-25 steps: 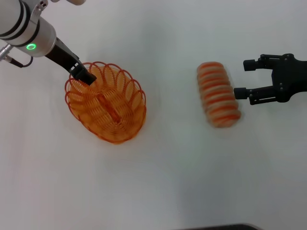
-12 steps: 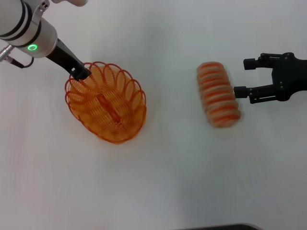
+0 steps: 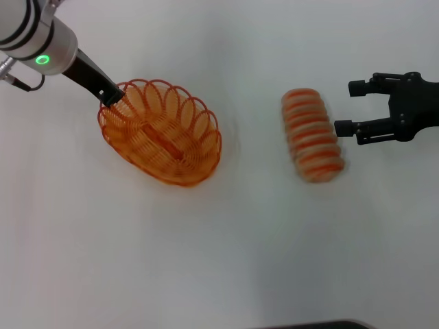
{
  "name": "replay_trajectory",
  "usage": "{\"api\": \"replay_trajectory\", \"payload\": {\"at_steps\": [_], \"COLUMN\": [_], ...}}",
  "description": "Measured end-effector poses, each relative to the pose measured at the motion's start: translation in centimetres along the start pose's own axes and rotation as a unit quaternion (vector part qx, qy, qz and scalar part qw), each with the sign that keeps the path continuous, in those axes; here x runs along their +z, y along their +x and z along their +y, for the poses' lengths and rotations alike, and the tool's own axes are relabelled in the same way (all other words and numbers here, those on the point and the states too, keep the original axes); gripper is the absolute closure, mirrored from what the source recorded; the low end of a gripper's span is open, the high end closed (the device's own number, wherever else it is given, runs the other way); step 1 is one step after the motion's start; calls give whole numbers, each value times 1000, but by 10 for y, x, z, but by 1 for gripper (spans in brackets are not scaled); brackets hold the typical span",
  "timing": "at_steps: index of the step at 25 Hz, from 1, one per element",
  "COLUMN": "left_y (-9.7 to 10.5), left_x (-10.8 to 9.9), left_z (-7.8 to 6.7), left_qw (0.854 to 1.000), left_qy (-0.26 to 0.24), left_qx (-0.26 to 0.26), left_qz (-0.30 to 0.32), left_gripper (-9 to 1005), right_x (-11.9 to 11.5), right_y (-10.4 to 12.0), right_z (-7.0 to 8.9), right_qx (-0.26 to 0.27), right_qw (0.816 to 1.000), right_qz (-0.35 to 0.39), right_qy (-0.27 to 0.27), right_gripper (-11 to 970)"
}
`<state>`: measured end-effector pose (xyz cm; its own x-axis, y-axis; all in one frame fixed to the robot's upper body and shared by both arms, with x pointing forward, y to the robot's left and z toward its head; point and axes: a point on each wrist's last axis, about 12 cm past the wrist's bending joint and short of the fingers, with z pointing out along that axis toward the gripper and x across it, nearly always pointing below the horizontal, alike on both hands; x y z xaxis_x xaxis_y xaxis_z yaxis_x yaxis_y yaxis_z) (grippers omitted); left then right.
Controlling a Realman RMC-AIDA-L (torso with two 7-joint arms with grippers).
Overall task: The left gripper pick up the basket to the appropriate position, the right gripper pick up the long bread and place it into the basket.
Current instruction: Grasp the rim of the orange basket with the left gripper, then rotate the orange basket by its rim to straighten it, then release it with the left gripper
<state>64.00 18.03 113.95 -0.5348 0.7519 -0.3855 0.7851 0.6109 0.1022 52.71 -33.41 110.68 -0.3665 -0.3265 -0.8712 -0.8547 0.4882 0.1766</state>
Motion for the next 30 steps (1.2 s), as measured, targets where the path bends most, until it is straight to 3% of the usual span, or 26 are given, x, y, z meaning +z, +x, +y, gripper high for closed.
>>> {"api": "replay_trajectory", "payload": {"at_steps": [6, 17, 18, 30], "left_y": [-1, 22, 33, 89], "left_x": [-12, -34, -37, -33], "left_z": [6, 24, 27, 23], "left_qw": [999, 976, 963, 905], "left_qy": [30, 89, 112, 159], "left_qx": [-34, -199, -247, -394], "left_qz": [-1, 6, 1, -18], "left_gripper": [910, 947, 951, 956], "right_x": [-1, -8, -8, -19], "right_y": [-3, -5, -5, -15], "right_z": [-2, -9, -10, -21], "right_qx": [1, 21, 26, 68], "right_qw": [1000, 999, 998, 987], "right_qz": [-9, -31, -34, -106], "right_qy": [4, 38, 42, 95], "right_gripper": [15, 14, 14, 14]}}
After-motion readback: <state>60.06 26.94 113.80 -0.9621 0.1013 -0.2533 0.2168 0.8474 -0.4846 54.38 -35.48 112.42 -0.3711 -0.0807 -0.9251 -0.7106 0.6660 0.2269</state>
